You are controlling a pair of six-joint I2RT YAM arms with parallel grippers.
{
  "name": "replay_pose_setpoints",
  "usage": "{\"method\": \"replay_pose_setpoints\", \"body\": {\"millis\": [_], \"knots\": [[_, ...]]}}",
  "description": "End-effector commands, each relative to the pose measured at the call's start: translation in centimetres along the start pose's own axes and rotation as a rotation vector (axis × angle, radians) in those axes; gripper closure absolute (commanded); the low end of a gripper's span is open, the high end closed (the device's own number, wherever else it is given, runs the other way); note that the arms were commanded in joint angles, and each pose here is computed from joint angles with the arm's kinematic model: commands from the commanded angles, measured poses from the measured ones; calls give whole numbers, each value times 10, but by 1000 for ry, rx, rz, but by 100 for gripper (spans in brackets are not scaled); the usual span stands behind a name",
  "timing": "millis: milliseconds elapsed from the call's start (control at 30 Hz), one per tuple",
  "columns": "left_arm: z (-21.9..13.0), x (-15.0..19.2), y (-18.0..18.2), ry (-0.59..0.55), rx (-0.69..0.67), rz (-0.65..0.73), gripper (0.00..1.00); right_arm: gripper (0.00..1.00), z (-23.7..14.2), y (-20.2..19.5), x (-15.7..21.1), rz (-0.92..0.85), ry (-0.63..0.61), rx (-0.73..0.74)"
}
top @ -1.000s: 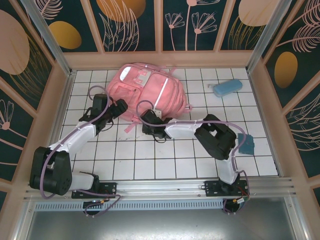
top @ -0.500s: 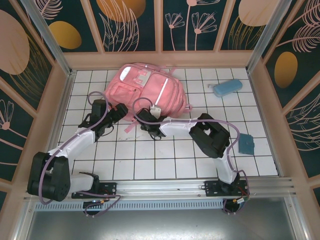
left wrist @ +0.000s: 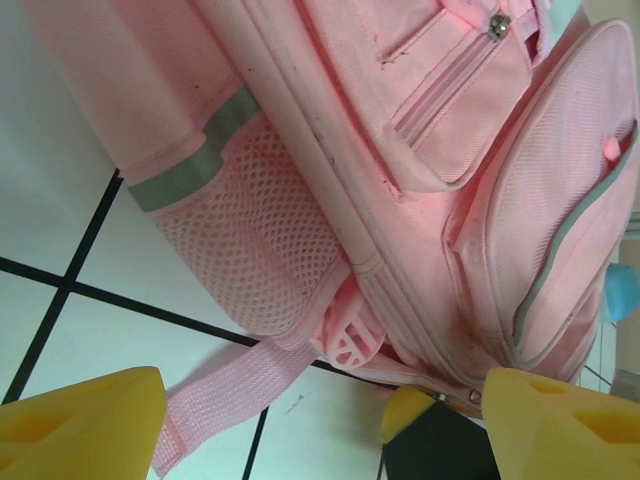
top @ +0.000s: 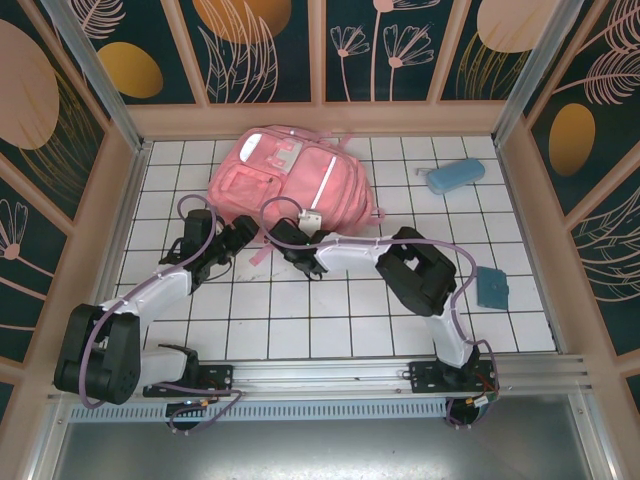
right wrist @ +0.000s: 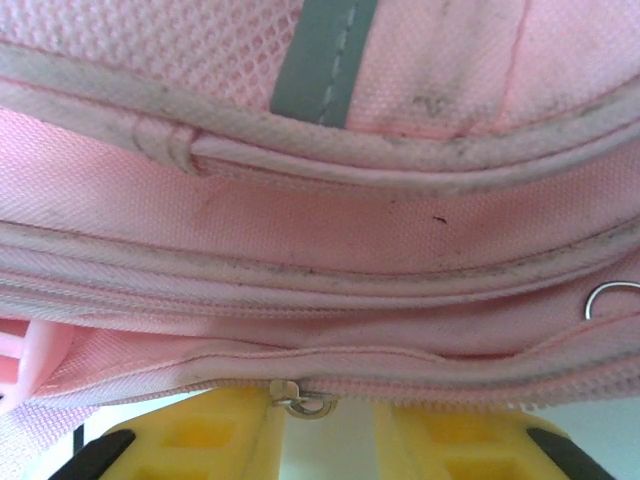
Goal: Pack books, pencil case, and school supplies into a backpack
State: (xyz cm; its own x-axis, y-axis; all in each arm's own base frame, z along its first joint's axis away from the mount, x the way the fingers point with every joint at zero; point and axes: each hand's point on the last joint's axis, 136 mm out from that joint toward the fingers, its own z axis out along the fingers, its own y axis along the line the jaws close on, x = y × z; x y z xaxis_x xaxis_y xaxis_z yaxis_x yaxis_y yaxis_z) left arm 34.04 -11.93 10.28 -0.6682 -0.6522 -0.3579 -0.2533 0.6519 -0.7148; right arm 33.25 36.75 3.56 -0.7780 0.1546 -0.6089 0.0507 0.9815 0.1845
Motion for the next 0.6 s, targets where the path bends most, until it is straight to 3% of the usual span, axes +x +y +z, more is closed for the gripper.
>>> {"method": "replay_pose_setpoints", "body": {"millis": [0, 300, 433, 567], "knots": [[2, 0, -4, 4, 37, -20, 18, 74, 5, -11, -2, -66, -23, 80], [5, 3, -3, 17, 51, -33, 18, 84, -5, -20, -8, -196, -72, 163], [6, 4, -4, 21, 55, -31, 19, 88, -8, -16, -8, -242, -75, 131], [6, 6, -5, 30, 64, -37, 20, 100, -13, -9, -7, -275, -67, 69]]}}
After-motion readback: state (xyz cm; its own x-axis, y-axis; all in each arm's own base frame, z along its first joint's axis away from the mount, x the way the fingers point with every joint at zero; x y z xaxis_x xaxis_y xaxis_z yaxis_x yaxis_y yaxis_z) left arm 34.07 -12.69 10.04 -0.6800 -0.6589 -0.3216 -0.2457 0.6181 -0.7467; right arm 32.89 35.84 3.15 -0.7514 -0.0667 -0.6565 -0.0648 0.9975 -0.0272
